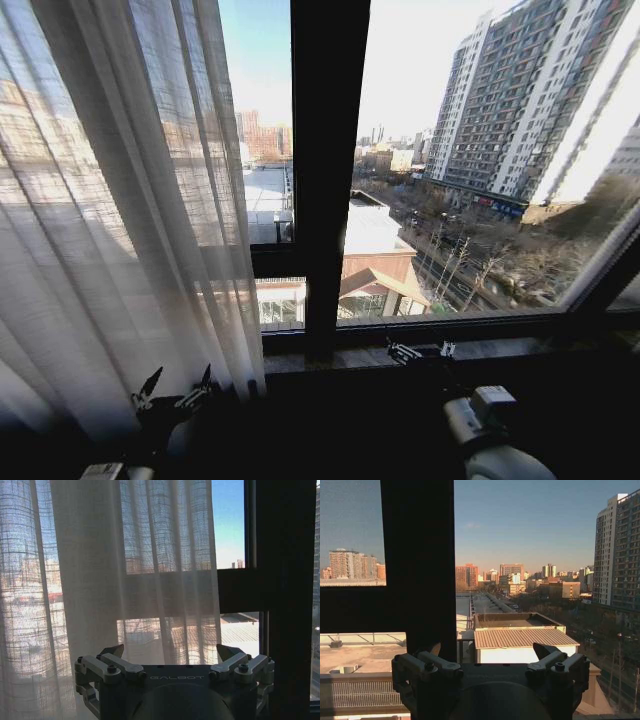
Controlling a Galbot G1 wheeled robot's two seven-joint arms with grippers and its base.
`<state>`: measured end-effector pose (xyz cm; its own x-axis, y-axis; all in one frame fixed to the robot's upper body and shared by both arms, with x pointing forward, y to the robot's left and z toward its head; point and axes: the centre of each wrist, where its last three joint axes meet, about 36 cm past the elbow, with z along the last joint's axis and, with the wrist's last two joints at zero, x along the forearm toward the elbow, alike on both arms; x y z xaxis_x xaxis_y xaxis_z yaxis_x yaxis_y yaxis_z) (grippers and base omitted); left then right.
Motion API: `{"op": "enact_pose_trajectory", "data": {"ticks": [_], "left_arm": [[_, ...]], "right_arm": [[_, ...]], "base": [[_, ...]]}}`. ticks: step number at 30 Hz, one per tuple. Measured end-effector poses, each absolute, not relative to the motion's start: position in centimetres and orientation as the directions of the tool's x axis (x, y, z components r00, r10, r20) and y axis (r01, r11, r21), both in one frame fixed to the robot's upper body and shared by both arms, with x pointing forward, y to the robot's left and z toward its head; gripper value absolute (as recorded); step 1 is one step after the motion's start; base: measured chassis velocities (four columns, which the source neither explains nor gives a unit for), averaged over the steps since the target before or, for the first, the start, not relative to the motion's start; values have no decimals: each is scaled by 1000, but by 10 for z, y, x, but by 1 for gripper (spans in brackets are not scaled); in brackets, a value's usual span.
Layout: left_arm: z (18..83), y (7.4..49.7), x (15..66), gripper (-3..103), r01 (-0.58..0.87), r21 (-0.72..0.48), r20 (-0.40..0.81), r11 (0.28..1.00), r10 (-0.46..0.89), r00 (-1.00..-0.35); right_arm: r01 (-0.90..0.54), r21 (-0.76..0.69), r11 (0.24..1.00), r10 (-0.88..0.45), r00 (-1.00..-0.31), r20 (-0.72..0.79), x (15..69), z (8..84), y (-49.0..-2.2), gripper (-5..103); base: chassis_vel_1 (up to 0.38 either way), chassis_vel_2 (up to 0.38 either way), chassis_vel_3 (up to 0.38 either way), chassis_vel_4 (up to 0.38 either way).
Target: Open the curtains by pulling them apart, changing their state from closed to fully open.
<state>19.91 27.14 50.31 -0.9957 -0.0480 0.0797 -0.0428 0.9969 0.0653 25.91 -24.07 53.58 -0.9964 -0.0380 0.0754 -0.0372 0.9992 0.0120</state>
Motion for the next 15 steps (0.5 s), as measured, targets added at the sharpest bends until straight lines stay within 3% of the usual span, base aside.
{"op": "enact_pose_trajectory", "data": {"ticks": [15], "left_arm": [[496,297,263,100,31,56,62,998,27,-998]], "right_arm": [[0,-25,1000,3,-993,119,270,516,-254,100]], "base": [[0,0,0,0]]}}
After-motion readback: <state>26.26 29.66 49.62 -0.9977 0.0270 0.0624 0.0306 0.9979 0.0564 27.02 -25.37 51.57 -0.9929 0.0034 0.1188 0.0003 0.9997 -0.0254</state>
